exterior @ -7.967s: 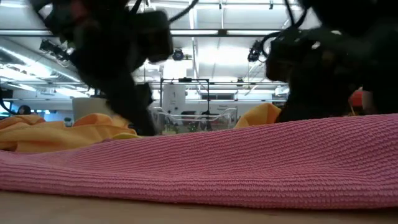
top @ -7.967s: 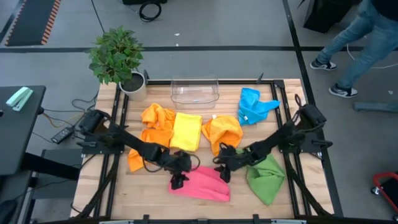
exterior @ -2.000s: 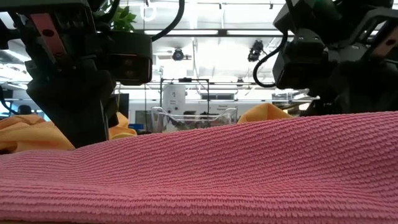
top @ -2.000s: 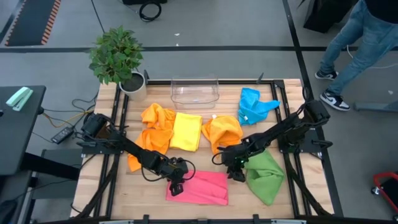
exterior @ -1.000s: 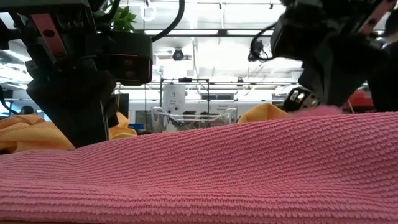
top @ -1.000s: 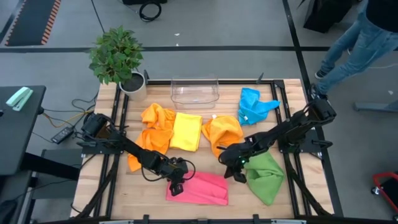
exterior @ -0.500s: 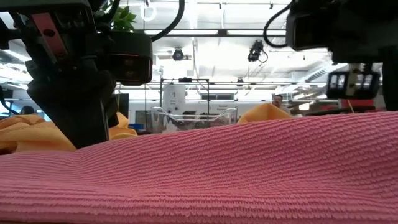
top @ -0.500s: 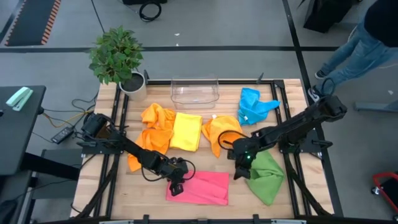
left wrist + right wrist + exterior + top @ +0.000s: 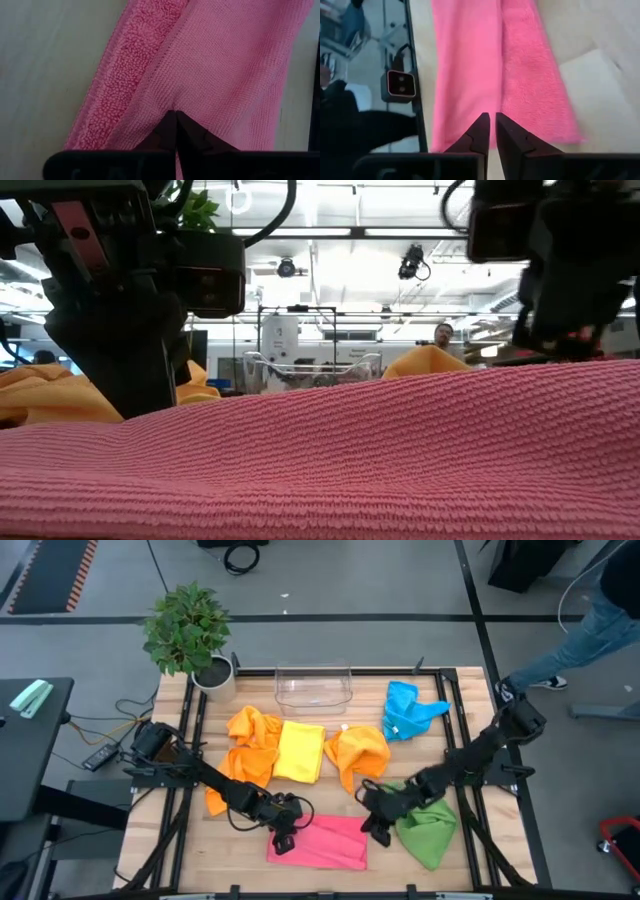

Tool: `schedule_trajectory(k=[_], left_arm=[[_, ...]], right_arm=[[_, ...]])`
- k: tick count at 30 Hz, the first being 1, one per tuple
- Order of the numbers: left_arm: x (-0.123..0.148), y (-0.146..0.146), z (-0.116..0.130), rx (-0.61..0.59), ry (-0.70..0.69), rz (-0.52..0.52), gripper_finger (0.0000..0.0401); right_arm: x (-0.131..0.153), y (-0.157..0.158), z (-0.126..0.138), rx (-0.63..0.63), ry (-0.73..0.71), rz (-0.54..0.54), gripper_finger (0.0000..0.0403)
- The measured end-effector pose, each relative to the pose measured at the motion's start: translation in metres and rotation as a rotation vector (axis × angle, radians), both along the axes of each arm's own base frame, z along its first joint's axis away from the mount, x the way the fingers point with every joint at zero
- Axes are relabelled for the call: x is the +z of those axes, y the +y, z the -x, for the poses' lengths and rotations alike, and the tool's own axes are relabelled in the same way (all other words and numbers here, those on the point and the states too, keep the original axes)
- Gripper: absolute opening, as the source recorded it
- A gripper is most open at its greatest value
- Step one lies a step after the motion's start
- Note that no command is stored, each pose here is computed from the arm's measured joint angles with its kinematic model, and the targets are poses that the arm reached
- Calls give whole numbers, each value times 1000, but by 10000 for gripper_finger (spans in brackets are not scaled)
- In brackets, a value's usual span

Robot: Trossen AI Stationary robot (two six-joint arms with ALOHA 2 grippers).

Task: Fold microfiber towels
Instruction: Fold the pink microfiber cloth

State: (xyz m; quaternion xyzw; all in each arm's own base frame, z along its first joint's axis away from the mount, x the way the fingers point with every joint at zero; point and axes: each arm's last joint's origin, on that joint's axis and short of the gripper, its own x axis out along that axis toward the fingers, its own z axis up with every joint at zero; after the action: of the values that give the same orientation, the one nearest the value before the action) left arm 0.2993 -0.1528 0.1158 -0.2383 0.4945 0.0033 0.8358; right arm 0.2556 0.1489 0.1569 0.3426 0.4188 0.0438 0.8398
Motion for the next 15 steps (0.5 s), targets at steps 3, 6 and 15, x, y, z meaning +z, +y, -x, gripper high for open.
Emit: schedule_trajectory(k=[3, 6, 15], left_arm=[[2, -1, -1, -16, -19, 1, 52], [3, -1, -1, -23, -30, 1, 88], [5, -1, -2, -54, -46, -10, 153]], right_arm=[[-2, 19, 4, 1, -41, -23, 58], [-7, 28, 8, -45, -24, -56, 89], [-30, 33, 4, -163, 49, -100, 159]])
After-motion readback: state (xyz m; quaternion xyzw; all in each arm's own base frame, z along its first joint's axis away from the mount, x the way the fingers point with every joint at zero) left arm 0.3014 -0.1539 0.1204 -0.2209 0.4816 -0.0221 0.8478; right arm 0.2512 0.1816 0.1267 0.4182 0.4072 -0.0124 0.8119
